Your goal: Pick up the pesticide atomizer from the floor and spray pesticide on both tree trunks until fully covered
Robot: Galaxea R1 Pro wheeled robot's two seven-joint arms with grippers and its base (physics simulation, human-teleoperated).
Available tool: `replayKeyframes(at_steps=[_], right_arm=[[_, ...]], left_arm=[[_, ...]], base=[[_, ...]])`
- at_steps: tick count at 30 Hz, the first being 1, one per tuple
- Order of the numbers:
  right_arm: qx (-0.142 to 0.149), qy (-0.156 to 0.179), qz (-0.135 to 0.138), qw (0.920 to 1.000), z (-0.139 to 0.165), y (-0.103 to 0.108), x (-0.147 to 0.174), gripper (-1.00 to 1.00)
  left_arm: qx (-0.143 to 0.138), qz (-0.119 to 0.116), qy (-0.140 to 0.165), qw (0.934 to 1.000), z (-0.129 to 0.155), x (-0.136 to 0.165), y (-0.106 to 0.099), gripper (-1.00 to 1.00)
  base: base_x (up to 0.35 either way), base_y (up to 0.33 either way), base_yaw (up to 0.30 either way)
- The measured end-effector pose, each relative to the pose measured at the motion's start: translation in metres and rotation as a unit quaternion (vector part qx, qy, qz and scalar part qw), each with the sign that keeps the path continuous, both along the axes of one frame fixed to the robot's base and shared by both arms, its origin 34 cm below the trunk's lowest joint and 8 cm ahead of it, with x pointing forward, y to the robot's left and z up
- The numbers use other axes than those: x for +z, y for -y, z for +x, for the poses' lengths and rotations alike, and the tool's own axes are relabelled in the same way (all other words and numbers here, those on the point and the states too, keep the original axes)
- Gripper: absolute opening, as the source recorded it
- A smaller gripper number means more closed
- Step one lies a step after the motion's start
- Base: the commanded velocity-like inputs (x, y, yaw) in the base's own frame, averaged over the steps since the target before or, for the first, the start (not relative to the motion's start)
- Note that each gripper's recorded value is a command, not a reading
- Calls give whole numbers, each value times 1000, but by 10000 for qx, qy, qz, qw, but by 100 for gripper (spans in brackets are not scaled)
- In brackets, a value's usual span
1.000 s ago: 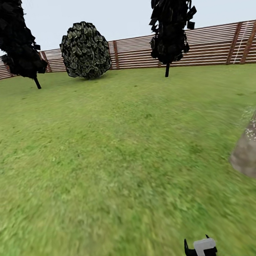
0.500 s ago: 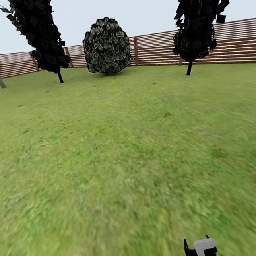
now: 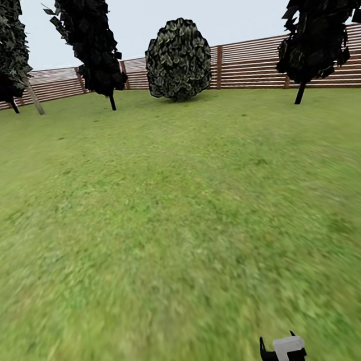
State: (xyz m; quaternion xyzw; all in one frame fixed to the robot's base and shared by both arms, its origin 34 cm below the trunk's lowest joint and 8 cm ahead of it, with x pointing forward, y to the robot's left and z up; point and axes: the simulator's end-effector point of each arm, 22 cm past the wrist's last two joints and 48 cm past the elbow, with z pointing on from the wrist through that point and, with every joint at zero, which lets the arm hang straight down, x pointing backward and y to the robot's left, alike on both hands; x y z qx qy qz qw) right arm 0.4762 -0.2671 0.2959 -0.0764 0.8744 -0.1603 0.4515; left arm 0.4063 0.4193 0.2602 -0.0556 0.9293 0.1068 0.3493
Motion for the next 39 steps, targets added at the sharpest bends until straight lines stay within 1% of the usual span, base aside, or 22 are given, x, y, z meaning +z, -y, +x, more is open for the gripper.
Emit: replayKeyframes(at_steps=[12, 13, 14, 15, 16, 17, 18, 25, 34, 39], right_arm=[[1, -32, 1, 10000, -2, 0, -2, 100], [0, -35, 1, 10000, -2, 0, -3, 100], [0, -37, 1, 10000, -2, 0, -3, 100], [1, -40, 1, 10000, -2, 0, -3, 100], [0, -43, 1, 10000, -2, 0, -3, 100], [1, -45, -1, 10000, -3, 0, -3, 100], [3, -48, -1, 10000, -3, 0, -4, 100], [1, -66, 0, 10000, -4, 0, -5, 100], [1, -90, 0, 10000, -5, 0, -7, 100], [-1, -104, -3, 9999, -6, 0, -8, 100]], left_arm=[[69, 28, -17, 10000, -2, -1, -4, -100], [176, 47, -7, 9998, -3, -1, -7, -100], [536, 83, 50, 9985, -6, 1, -19, -100], [763, 96, 89, 9970, -8, 3, -26, -100], [912, 97, 118, 9957, -10, 3, -29, -100], [968, 97, 127, 9952, -10, 4, -31, -100], [1089, 98, 146, 9939, -12, 4, -35, -100], [1057, 68, 149, 9943, -12, 3, -32, -100], [1001, 86, 57, 9949, -14, 0, -31, -100], [975, 87, 55, 9952, -15, 0, -30, -100]], base=[[0, 0, 281], [0, 0, 281], [0, 0, 281], [0, 0, 281], [0, 0, 281], [0, 0, 281], [0, 0, 281], [0, 0, 281], [0, 0, 281], [0, 0, 281]])
